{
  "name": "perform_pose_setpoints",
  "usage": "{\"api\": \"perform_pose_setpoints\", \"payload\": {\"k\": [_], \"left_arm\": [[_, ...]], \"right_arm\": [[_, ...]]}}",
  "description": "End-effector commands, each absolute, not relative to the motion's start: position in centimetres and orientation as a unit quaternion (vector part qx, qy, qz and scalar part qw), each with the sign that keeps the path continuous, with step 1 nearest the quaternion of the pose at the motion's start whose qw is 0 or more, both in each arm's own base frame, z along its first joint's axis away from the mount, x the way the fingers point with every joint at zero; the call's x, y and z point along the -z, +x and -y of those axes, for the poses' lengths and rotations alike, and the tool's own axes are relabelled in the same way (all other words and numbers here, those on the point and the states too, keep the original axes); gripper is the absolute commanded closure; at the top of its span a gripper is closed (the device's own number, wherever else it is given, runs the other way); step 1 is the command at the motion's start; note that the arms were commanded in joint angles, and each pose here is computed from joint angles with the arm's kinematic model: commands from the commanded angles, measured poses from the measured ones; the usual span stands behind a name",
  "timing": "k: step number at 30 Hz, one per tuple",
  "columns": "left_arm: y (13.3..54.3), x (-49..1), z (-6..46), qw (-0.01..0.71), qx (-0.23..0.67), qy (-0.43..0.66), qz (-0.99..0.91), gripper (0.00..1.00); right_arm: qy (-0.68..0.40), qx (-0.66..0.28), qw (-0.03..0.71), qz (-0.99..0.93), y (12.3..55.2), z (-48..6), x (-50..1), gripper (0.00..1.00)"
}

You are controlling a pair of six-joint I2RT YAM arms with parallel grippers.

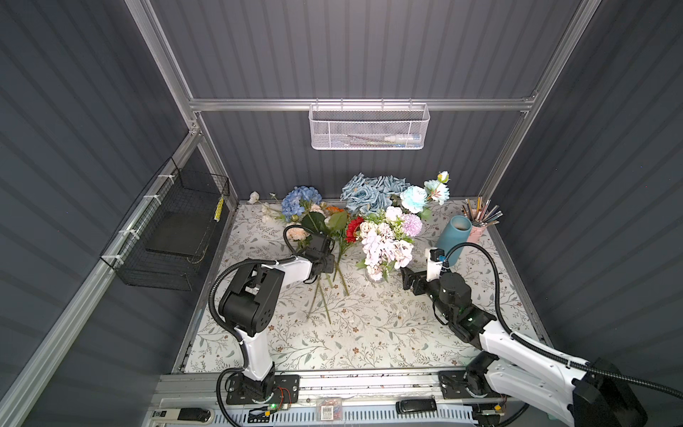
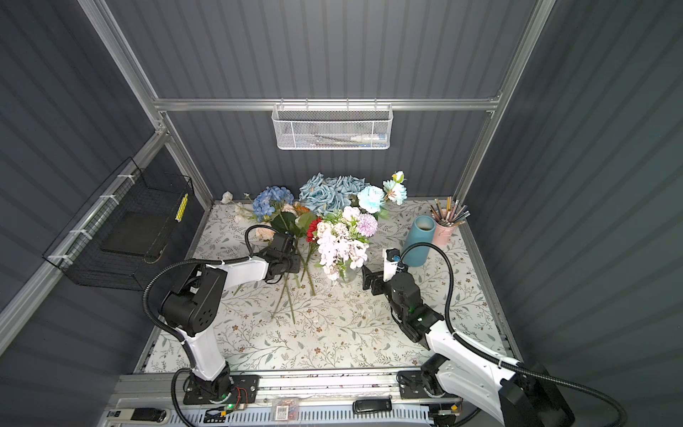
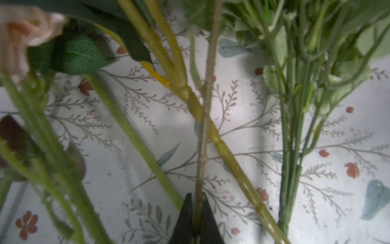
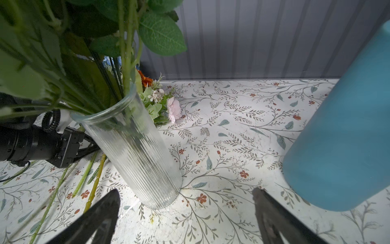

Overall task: Arrange flowers in a vase
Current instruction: Pick up the flower from the flowers.

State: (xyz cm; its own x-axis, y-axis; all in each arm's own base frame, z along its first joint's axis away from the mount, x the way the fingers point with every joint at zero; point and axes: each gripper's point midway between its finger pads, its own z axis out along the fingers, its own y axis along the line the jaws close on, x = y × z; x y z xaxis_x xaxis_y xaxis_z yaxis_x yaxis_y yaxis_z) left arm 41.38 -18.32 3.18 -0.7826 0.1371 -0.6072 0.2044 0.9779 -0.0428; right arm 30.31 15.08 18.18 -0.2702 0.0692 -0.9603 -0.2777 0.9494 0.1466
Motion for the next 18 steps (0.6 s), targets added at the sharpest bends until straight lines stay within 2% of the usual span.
{"api": "perform_pose_setpoints", "payload": {"k": [1, 8, 18], "left_arm": [[41.8, -5.4, 19.0, 0.333, 0.08, 0.085, -0.936, 1.0], [40.8, -13.0, 18.2, 0.405, 0.105, 0.062, -0.906, 1.0], [38.8, -23.2, 17.4, 0.523, 0.171, 0.035, -0.835, 1.0]], "right_arm": [[-0.058, -0.135, 0.619, -0.771, 30.6, -14.5, -20.0, 0.01], [-0.056, -0.136, 0.64, -0.754, 30.3, -14.1, -22.5, 0.01], [-0.057, -0.153, 0.684, -0.711, 28.4, -13.1, -29.4, 0.01]]}}
